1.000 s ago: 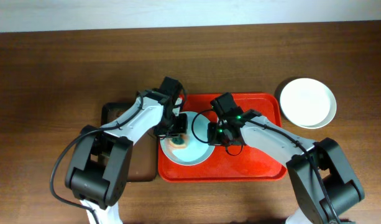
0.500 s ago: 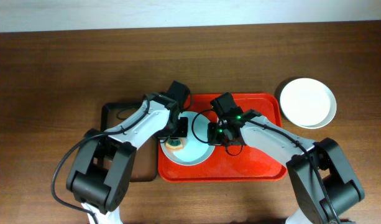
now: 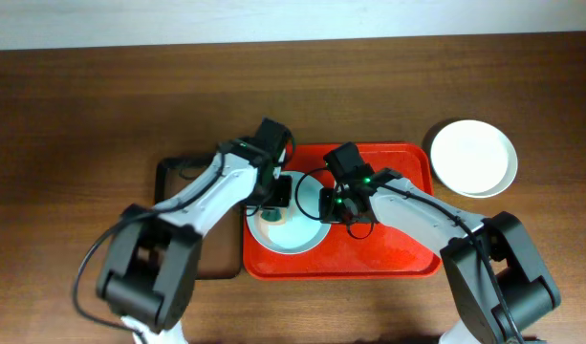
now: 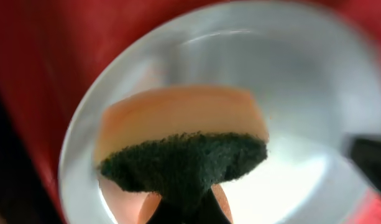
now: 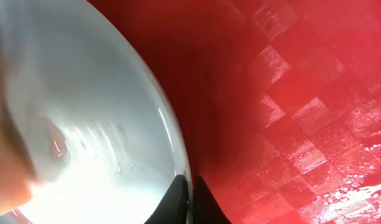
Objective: Clean dirty plates on tray and stack at the side
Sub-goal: 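Scrub the last plate with the sponge in the left gripper, then place the sponge back in the black tray and retract left arm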
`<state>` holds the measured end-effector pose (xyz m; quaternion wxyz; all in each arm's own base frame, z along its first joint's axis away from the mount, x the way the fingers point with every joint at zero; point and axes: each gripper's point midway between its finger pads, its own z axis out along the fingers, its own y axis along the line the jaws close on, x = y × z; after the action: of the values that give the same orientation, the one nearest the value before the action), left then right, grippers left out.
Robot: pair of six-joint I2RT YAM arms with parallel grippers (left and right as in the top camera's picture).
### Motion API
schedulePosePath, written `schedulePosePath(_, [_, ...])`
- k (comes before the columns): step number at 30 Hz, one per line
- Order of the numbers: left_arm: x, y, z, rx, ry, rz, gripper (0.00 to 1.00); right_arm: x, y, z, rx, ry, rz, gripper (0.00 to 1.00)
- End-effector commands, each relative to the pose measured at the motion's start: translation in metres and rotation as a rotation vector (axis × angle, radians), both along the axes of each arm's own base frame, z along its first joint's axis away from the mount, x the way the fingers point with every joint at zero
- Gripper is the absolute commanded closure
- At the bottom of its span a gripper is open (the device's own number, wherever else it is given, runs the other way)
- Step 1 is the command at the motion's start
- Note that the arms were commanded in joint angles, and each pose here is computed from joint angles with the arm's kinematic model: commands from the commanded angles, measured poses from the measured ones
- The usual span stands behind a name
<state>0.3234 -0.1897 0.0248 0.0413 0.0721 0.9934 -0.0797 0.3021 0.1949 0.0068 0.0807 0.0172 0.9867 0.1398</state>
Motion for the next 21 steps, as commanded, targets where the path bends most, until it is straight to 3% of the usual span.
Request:
schedulePosePath(1, [-0.011,0.019,-0.048,0.121,0.092,0.065,0.98,-0.003,0.001,-0.003,-0.006,0.006,0.007,0.95])
schedulePosePath(3, [-0.026,0.008,-0.059,0.061,0.183,0.051,1.0,-0.003,0.001,-0.003,-0.006,0.006,0.007,0.95])
schedulePosePath(5, [-0.041,-0.044,-0.034,-0.27,0.277,-0.107,1.0,-0.003,0.001,-0.003,-0.006,0.006,0.007,0.95])
schedulePosePath(6, [-0.03,-0.049,-0.016,-0.327,0.261,-0.102,1.0,-0.003,0.001,-0.003,-0.006,0.006,0.007,0.95])
schedulePosePath(9, [0.004,-0.029,0.041,-0.324,0.1,-0.061,1.0,-0.003,0.001,-0.003,-0.01,0.006,0.005,0.95])
schedulePosePath(11, [0.01,-0.008,0.053,-0.204,0.016,-0.038,1.0,-0.003,0.001,-0.003,-0.009,0.005,0.005,0.95])
schedulePosePath(14, [0.002,0.01,0.031,-0.032,0.019,-0.007,1.0,-0.003,0.001,-0.003,-0.009,0.005,0.005,0.95])
schedulePosePath(18, [-0.013,0.024,-0.029,0.076,0.088,0.071,1.0,-0.003,0.001,-0.003,-0.009,0.005,0.005,0.95])
schedulePosePath(20, [-0.026,0.017,-0.049,0.044,0.177,0.071,1.0,-0.003,0.001,-0.003,-0.009,0.005,0.005,0.95])
schedulePosePath(21, [-0.041,-0.008,-0.045,-0.102,0.259,0.013,1.0,-0.003,0.001,-0.003,-0.009,0.005,0.005,0.95])
